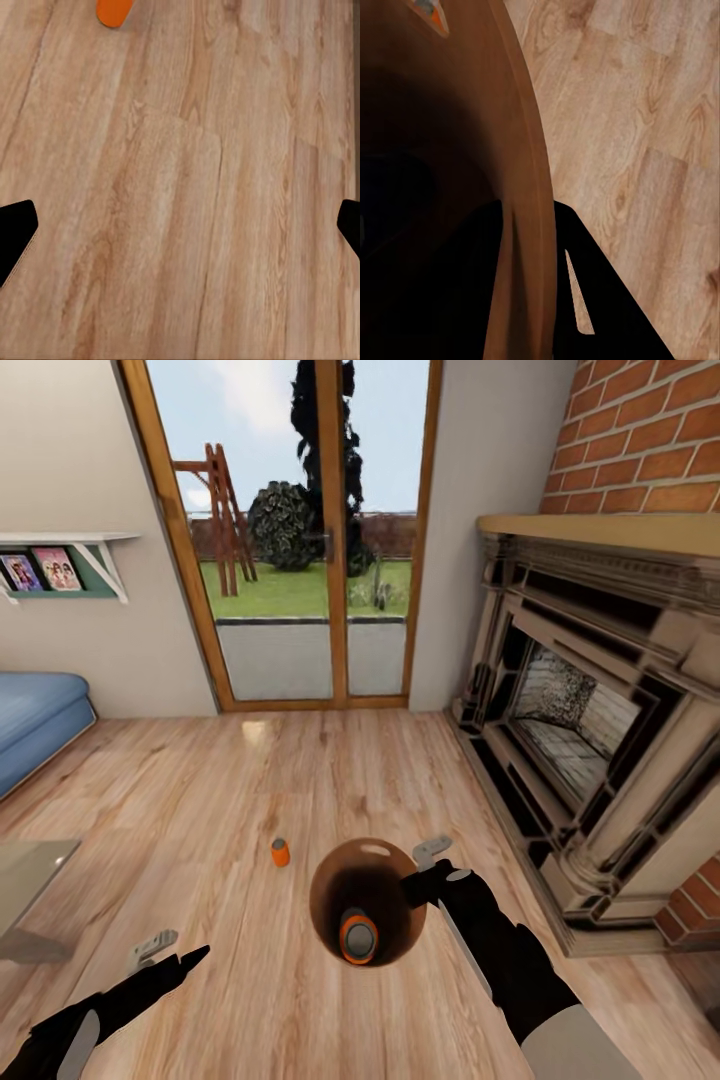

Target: Put the three can of soda from the living room inside the tash can in the kitchen.

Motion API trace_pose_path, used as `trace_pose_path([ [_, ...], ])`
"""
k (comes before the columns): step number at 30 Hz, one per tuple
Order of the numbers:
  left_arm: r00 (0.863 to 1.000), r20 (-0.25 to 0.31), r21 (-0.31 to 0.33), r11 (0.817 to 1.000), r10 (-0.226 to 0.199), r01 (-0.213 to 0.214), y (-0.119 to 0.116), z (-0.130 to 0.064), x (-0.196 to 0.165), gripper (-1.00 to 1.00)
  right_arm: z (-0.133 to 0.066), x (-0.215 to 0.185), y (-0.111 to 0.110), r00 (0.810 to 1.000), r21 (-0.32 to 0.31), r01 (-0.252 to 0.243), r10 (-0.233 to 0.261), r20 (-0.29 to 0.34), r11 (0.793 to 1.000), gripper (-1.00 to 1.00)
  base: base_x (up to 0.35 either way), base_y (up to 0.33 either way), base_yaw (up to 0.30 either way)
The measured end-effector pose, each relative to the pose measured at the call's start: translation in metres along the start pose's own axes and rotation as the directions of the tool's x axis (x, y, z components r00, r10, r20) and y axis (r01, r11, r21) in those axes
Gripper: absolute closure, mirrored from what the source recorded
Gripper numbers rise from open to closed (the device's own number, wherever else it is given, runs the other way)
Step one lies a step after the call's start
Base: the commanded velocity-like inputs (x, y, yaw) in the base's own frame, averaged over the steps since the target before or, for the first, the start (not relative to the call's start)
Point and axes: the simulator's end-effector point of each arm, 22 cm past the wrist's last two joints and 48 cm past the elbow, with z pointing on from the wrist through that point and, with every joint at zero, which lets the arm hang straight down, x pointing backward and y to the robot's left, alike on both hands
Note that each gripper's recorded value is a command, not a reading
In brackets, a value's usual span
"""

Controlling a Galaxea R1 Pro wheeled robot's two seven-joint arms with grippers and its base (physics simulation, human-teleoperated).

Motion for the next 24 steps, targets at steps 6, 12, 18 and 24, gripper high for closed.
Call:
trace_pose_path([
  [6, 1.0, 0.0, 0.0, 1.0, 0.0, 0.0, 0.0, 0.0, 0.0, -1.0, 0.0001, 0.0, -0.0001, 1.0, 0.0, 0.0, 0.0, 0.0, 1.0, 1.0, 0.346, 0.082, 0.0],
  [12, 1.0, 0.0, 0.0, 1.0, 0.0, 0.0, 0.0, 0.0, 0.0, -1.0, 0.0001, -0.0001, -0.0001, 1.0, 0.0, 0.0, 0.0, 0.0, 1.0, 1.0, 0.346, 0.082, 0.0],
  [18, 1.0, 0.0, 0.0, 1.0, 0.0, 0.0, 0.0, 0.0, 0.0, -1.0, 0.0001, 0.0003, 0.0, 1.0, 0.0, 0.0, 0.0, -0.001, 1.0, 1.0, 0.346, 0.082, 0.0],
  [24, 1.0, 0.0, 0.0, 1.0, 0.0, 0.0, 0.0, 0.0, 0.0, -1.0, 0.0001, 0.0, -0.0001, 1.0, 0.0, 0.0, 0.0, 0.0, 1.0, 1.0, 0.346, 0.082, 0.0],
])
